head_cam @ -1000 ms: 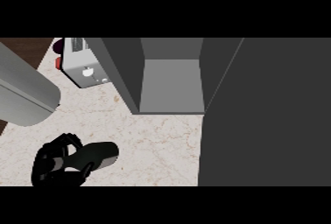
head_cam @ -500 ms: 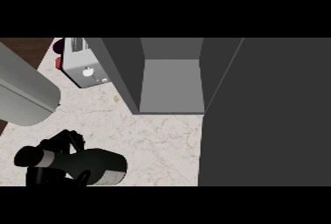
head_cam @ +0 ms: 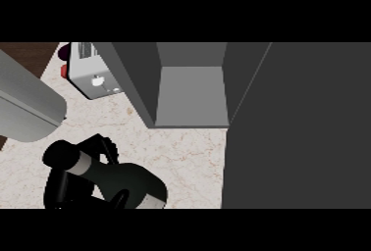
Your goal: Pick up the wine, place it into the cabinet and close the cabinet
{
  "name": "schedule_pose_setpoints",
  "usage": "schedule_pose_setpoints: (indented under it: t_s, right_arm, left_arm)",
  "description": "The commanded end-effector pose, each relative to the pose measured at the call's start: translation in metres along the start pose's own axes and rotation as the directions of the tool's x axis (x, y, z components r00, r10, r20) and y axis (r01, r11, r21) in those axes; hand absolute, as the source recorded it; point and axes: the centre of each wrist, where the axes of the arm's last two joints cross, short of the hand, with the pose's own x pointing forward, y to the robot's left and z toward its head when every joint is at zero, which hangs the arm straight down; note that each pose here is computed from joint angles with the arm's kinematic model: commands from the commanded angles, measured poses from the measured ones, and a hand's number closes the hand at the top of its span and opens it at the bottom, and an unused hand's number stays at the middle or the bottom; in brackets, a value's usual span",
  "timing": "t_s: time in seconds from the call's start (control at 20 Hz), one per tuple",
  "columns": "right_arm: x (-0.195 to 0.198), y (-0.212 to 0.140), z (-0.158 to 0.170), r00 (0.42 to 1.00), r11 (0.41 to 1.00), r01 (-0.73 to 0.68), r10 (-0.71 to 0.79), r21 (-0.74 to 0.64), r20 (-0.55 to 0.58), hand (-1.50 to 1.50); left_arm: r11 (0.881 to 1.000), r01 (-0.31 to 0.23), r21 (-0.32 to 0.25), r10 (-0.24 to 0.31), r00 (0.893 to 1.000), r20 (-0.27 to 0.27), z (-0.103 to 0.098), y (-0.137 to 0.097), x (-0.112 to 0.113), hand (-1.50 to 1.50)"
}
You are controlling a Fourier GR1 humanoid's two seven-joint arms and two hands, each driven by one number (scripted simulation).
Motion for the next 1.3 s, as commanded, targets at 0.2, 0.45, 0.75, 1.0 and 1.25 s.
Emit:
schedule_pose_setpoints:
  t_s: [0.2, 0.45, 0.75, 1.0, 1.25]
  right_arm:
    - [0.022, 0.003, 0.009, 0.998, 0.998, 0.047, -0.048, 0.03, 0.045, -1.5]
    - [0.02, 0.008, 0.028, 0.999, 0.999, 0.029, -0.03, 0.028, 0.046, -1.5]
    - [0.032, 0.007, 0.015, 0.997, 0.998, 0.052, -0.053, 0.024, 0.047, -1.5]
    - [0.019, -0.002, 0.033, 0.998, 0.999, 0.032, -0.033, 0.031, 0.055, -1.5]
    - [0.028, -0.002, 0.022, 0.998, 0.998, 0.022, -0.025, 0.061, 0.056, -1.5]
  left_arm:
    - [0.995, -0.073, -0.06, 0.073, 0.997, 0.003, -0.032, -0.063, 0.021, 1.5]
    - [0.995, -0.085, -0.054, 0.085, 0.996, -0.002, -0.043, -0.098, 0.034, 1.5]
    - [0.998, -0.054, -0.031, 0.054, 0.999, -0.003, -0.068, -0.116, 0.033, 1.5]
    - [1.0, -0.024, 0.012, 0.024, 1.0, 0.011, -0.087, -0.14, 0.034, 1.5]
    - [0.999, 0.035, 0.038, -0.036, 0.999, 0.011, -0.099, -0.143, 0.01, 1.5]
